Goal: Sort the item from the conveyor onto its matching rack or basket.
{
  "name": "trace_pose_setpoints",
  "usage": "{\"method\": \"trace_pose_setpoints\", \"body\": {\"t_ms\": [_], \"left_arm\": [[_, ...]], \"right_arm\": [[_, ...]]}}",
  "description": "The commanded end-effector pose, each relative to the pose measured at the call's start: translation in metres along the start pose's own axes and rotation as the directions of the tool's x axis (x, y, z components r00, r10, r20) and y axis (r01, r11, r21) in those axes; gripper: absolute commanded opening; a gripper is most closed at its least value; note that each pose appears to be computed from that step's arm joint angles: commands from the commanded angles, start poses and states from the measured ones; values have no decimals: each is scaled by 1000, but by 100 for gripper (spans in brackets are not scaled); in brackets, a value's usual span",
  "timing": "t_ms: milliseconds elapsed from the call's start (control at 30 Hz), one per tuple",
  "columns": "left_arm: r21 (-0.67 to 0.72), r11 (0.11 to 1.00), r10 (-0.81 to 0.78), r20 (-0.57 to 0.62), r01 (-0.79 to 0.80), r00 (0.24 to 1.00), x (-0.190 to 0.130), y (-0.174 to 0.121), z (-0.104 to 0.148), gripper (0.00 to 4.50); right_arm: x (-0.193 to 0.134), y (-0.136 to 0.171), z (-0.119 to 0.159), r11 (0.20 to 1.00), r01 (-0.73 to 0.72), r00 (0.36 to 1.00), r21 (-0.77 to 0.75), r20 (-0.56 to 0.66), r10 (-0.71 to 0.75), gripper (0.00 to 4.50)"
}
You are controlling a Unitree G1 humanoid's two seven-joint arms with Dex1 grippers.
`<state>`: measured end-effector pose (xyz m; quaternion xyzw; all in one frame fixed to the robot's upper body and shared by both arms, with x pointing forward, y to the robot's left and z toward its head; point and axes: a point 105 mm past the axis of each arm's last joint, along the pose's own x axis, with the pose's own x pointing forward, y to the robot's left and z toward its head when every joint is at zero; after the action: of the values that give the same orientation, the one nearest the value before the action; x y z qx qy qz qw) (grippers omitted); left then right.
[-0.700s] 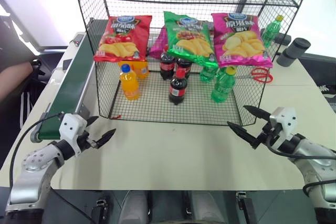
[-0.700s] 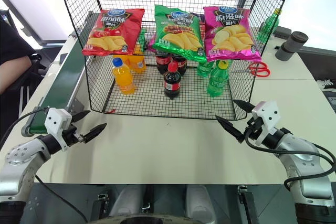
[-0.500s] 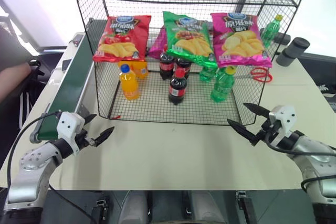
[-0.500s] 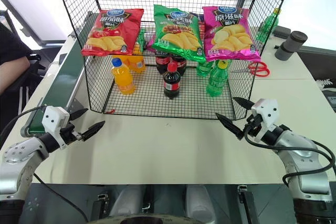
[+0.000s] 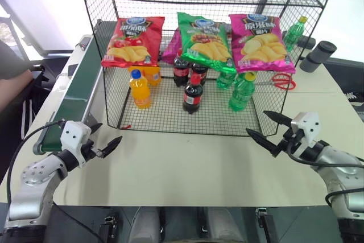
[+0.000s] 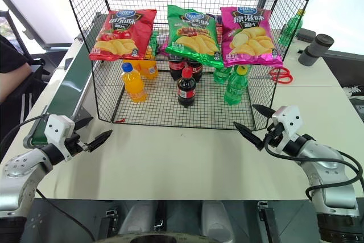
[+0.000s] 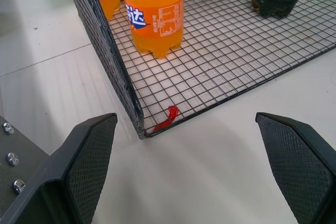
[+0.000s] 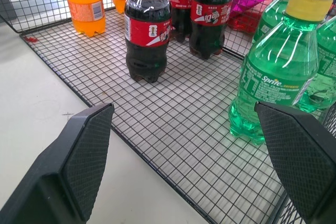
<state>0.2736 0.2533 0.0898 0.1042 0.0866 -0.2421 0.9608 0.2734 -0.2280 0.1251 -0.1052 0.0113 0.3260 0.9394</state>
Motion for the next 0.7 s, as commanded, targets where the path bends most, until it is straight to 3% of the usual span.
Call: {"method": "trace_pose_setpoints", "body": {"t_ms": [33,700], "left_arm": [[41,999,14,27,-15,1000,-1,5,12,450],[43,999,32,32,-33,999,-1,5,11,450]], "right_arm": [[1,0,8,1000,2,1000,-26,30,-1,446],[13,2,8,999,-7,999,-37,41,8,446]]}}
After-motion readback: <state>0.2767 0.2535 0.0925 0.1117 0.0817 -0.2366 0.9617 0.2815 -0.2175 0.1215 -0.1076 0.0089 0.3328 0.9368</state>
